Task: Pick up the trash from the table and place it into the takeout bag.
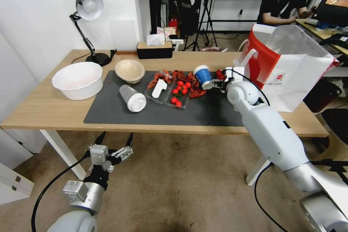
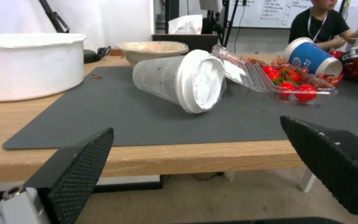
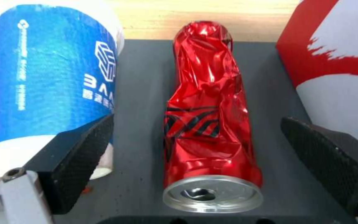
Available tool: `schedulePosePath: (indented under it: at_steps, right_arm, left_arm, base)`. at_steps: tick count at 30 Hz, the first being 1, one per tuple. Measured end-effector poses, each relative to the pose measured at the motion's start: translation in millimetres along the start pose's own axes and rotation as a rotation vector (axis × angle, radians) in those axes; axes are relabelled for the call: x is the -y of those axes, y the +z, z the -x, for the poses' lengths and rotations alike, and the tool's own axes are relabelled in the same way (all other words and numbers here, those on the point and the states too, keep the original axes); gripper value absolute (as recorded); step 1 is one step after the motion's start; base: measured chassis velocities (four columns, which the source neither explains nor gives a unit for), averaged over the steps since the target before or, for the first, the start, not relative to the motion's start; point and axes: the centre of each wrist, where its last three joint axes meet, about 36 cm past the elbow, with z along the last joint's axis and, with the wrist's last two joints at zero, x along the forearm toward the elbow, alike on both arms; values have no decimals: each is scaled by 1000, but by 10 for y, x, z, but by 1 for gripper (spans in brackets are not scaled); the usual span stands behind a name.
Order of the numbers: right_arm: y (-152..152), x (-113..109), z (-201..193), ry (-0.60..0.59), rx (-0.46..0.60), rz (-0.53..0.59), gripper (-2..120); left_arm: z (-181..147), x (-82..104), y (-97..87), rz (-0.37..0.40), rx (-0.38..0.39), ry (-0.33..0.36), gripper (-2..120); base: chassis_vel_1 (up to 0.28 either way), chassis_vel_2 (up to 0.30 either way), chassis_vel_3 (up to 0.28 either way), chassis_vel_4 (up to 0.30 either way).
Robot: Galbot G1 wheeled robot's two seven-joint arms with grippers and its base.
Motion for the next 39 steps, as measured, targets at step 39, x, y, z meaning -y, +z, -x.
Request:
schedulePosePath:
  at_steps: [39]
  right_arm:
    - [85,23,166,18,-56,12,80]
  left_arm:
    - [-1,5,2,-3,0,3,100]
  base:
    - [0,0,0,0]
